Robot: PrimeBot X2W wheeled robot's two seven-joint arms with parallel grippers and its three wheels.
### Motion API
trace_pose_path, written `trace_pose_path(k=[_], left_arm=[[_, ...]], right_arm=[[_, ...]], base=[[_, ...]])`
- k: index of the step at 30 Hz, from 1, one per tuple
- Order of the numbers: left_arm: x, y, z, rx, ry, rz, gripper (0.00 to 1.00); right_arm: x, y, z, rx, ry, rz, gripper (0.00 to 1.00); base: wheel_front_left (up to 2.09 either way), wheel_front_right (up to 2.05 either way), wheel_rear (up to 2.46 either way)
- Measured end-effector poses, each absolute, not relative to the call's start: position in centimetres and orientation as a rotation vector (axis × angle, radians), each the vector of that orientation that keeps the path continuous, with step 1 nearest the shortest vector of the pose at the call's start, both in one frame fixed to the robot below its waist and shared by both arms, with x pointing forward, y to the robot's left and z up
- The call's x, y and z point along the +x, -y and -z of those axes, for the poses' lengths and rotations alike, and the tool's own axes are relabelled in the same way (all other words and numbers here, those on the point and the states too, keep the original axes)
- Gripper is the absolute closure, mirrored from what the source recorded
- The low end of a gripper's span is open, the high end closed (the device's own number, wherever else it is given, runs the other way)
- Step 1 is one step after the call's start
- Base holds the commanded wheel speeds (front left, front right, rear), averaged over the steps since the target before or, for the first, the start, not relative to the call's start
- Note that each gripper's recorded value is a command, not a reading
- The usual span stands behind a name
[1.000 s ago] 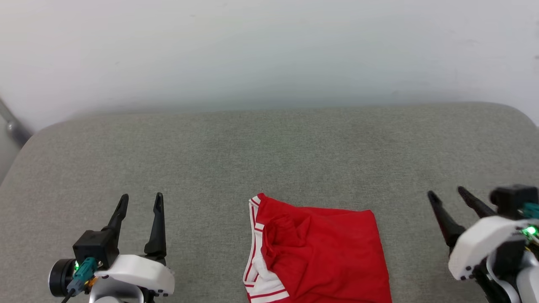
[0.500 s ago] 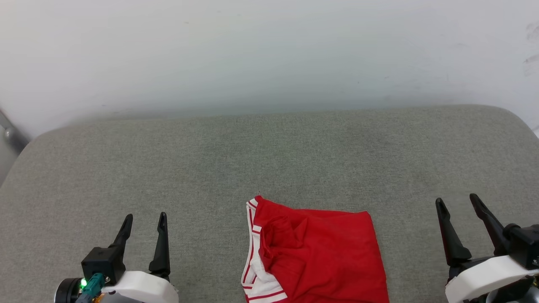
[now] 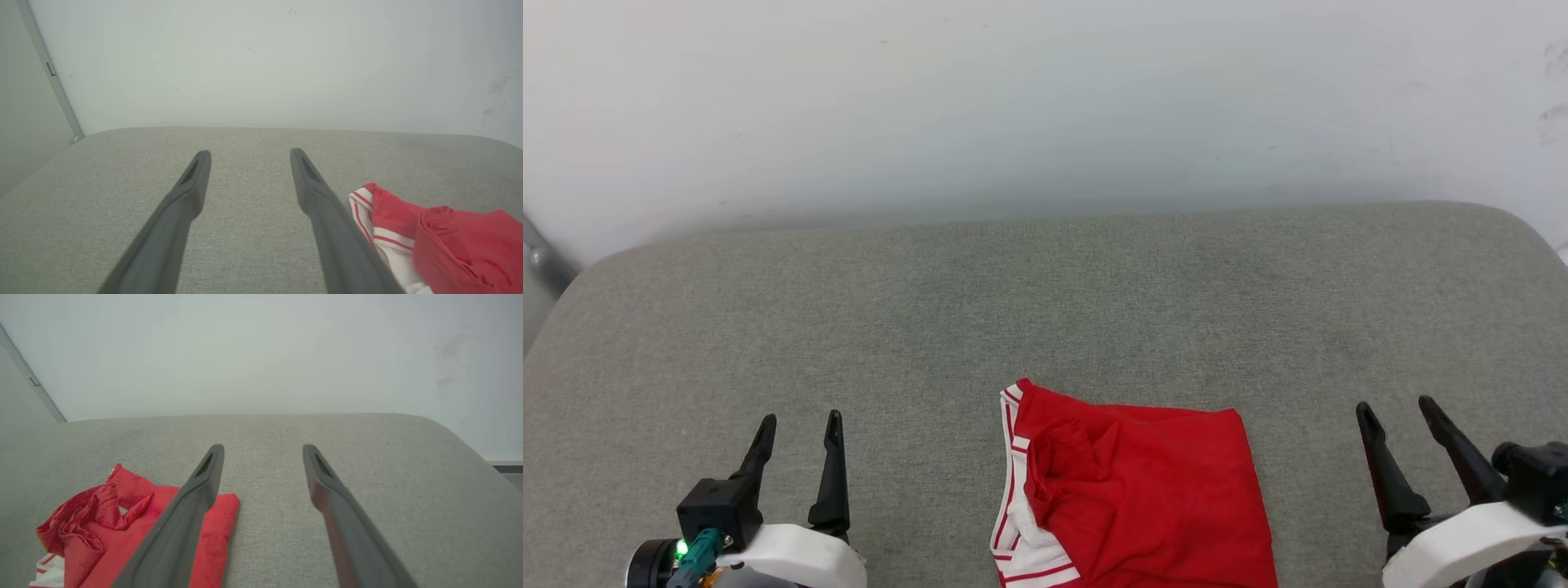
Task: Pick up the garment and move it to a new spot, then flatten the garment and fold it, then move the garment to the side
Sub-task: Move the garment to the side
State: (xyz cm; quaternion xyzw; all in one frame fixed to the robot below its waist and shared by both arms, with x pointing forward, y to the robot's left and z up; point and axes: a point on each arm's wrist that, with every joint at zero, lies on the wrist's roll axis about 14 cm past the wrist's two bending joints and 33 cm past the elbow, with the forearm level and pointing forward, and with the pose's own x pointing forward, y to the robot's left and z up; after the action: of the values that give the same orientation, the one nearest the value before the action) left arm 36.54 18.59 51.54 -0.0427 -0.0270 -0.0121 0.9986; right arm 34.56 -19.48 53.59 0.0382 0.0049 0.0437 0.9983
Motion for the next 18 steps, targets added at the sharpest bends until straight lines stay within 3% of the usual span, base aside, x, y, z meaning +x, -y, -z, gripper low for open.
trace_pose_path(k=[6,9,16,18], left_arm=[[36.9,-18.9,-51.7,-0.093,0.061,0.011,0.00],[37.0,-19.2,-51.8,-0.099,0.064,-0.002,0.00],[37.3,-20.0,-52.2,-0.112,0.080,-0.037,0.00],[37.5,-20.2,-52.3,-0.119,0.086,-0.050,0.00]], right_arm=[[33.5,25.1,-48.3,0.220,-0.299,0.047,0.00],[32.0,27.2,-44.4,0.296,-0.530,0.095,0.00],[30.5,24.4,-39.4,0.584,-0.934,0.039,0.00],[31.6,21.8,-39.4,0.692,-0.974,-0.027,0.00]], base=[[0.00,0.00,0.00],[0.00,0.00,0.00],[0.00,0.00,0.00],[0.00,0.00,0.00]])
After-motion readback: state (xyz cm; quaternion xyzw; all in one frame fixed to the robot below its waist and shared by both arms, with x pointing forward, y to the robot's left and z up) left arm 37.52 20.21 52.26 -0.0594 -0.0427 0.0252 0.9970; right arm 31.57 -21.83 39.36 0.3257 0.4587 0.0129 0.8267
